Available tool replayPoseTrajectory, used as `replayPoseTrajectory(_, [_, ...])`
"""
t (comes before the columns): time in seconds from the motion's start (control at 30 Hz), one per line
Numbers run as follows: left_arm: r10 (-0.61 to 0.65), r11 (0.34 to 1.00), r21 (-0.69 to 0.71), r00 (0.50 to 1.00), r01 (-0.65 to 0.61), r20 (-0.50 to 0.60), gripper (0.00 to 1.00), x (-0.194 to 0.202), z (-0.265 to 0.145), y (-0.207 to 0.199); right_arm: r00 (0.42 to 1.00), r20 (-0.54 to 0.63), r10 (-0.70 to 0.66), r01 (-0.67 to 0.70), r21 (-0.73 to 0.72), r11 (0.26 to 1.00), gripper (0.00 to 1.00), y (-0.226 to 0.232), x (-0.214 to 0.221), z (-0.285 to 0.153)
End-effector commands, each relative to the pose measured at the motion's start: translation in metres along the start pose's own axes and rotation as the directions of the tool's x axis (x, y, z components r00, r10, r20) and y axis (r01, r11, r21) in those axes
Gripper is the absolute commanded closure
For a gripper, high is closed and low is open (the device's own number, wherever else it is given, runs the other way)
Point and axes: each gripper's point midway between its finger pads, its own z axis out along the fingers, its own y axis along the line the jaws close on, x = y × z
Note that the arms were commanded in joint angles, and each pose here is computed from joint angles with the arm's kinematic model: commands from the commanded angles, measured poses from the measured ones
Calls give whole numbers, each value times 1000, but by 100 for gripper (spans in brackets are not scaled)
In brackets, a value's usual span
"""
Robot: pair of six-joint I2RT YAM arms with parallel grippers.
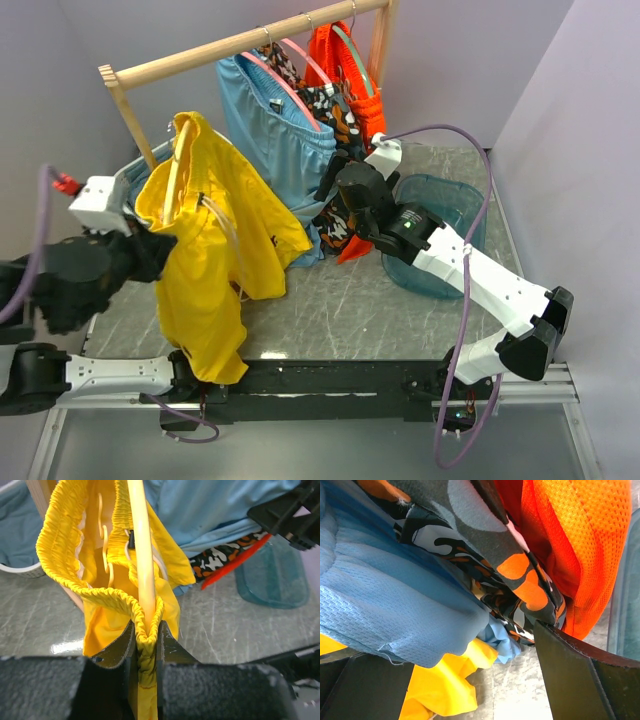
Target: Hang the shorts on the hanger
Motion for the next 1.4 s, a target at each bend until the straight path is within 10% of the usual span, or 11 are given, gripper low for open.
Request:
replayPoseTrajectory(0.0, [-112, 985, -110, 979, 131, 169, 99, -44, 9, -3, 1000, 9, 12, -12, -15, 1000, 2, 5, -3, 0])
replayPoseTrajectory(1.37, [-71, 889, -378, 894, 258, 443, 99, -118, 103, -62, 998, -60, -8, 4, -72, 997, 3, 12, 9, -5])
